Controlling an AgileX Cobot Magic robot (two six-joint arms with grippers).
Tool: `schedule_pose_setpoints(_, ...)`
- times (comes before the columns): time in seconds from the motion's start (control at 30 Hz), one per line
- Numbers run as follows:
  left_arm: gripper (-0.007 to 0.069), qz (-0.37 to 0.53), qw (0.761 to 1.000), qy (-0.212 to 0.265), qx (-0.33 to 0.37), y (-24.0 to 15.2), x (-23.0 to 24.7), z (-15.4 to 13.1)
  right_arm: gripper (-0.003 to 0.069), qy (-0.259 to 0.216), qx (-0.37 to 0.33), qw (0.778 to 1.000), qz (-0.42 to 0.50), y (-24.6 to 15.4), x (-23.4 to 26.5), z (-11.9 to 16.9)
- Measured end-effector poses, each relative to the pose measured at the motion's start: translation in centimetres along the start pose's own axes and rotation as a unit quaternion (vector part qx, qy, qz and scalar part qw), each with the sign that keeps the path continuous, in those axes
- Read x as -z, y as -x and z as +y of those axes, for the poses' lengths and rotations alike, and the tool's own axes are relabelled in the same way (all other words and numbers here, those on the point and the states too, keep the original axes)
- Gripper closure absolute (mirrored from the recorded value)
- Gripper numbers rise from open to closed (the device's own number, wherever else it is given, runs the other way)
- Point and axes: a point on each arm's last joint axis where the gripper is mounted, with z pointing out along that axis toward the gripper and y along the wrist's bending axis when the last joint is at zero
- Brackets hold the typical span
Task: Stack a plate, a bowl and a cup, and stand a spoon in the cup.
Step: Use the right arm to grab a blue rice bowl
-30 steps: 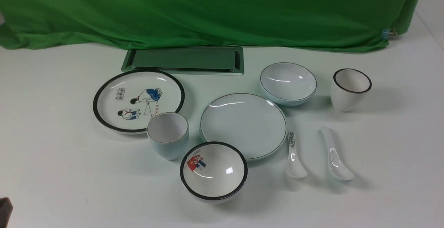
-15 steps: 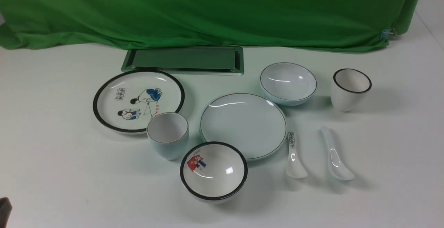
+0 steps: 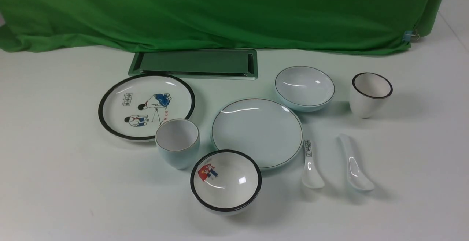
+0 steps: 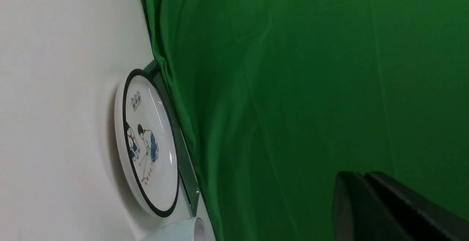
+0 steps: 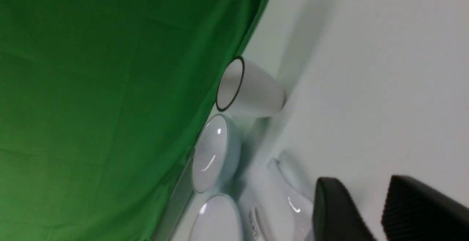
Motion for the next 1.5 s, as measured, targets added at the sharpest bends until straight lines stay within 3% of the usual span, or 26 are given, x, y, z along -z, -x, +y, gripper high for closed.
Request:
schedule_pose_setpoints(0.1,0.0654,0.0,1.0,0.0,-0.009,0.0,0.0,0.0,0.0418,0.006,0.026,1.0,-0.005,0.1,0.0,0.1)
schedule_pose_setpoints(0.23,0.0654,-0.002,0.999,-0.006,-0.047,0.1,0.0,-0.4,0.0418,0.021,0.113,0.993,-0.02,0.3,0.0,0.4)
schedule_pose_setpoints(0.37,0.0654,0.022,0.976,-0.025,-0.215,0.7,0.7,-4.8,0.0453,0.038,0.252,0.966,-0.04,1.2,0.6,2.1)
schedule_pose_setpoints(0.5,0.0654,0.088,0.918,0.042,-0.385,1.4,-0.7,-8.5,0.0608,0.034,0.395,0.917,-0.046,3.1,0.9,5.9)
schedule_pose_setpoints(0.53,0.0654,0.088,0.917,0.043,-0.387,1.4,-0.7,-8.5,0.0613,0.033,0.407,0.912,-0.045,3.2,0.9,6.1)
schedule_pose_setpoints(0.57,0.0654,0.14,0.879,0.08,-0.448,1.6,-2.2,-9.7,0.064,0.021,0.449,0.893,-0.03,4.0,0.4,7.8)
schedule_pose_setpoints(0.6,0.0654,0.146,0.875,0.085,-0.454,1.6,-2.4,-9.8,0.0642,0.022,0.46,0.887,-0.031,4.3,0.4,8.2)
schedule_pose_setpoints(0.63,0.0654,0.207,0.829,0.115,-0.506,1.7,-4.3,-10.9,0.0648,0.004,0.501,0.865,0.001,5.1,-0.7,9.9)
schedule_pose_setpoints(0.73,0.0654,0.305,0.762,0.147,-0.552,1.6,-7.4,-12.0,0.0649,-0.007,0.547,0.835,0.063,6.5,-2.6,13.1)
schedule_pose_setpoints(0.77,0.0654,0.311,0.758,0.15,-0.553,1.6,-7.6,-12.0,0.0649,-0.01,0.548,0.833,0.073,6.3,-2.8,12.9)
schedule_pose_setpoints(0.8,0.0654,0.352,0.735,0.155,-0.558,1.3,-9.0,-12.4,0.0649,-0.005,0.562,0.819,0.11,6.6,-3.8,14.5)
schedule_pose_setpoints(0.9,0.0654,0.425,0.686,0.141,-0.573,-0.2,-11.4,-13.0,0.0649,0.009,0.598,0.769,0.226,5.7,-6.0,16.4)
schedule_pose_setpoints(0.93,0.0654,0.458,0.66,0.137,-0.579,-1.2,-12.3,-12.8,0.0649,0.017,0.608,0.745,0.272,4.9,-6.8,17.0)
schedule_pose_setpoints(0.97,0.0654,0.466,0.654,0.132,-0.581,-1.5,-12.3,-12.8,0.0649,0.021,0.612,0.741,0.276,4.9,-6.9,17.4)
schedule_pose_setpoints(1.07,0.0654,0.544,0.581,0.116,-0.595,-4.8,-13.9,-12.1,0.0649,0.038,0.635,0.662,0.396,2.0,-9.4,18.8)
schedule_pose_setpoints(1.1,0.0654,0.546,0.578,0.114,-0.595,-4.9,-14.0,-12.1,0.0649,0.039,0.636,0.658,0.401,1.9,-9.6,18.9)
schedule_pose_setpoints(1.13,0.0654,0.573,0.553,0.111,-0.595,-6.4,-14.7,-11.6,0.0649,0.042,0.644,0.632,0.43,0.9,-10.6,19.6)
schedule_pose_setpoints(1.17,0.0654,0.584,0.543,0.111,-0.593,-7.2,-15.3,-11.5,0.0649,0.041,0.646,0.615,0.45,0.1,-11.4,19.8)
schedule_pose_setpoints(1.33,0.0654,0.599,0.529,0.113,-0.591,-9.0,-17.8,-11.4,0.0649,0.035,0.648,0.594,0.475,-1.4,-14.8,21.1)
schedule_pose_setpoints(1.5,0.0654,0.595,0.532,0.109,-0.593,-9.8,-19.9,-12.0,0.0649,0.018,0.645,0.6,0.472,-1.4,-19.2,22.4)
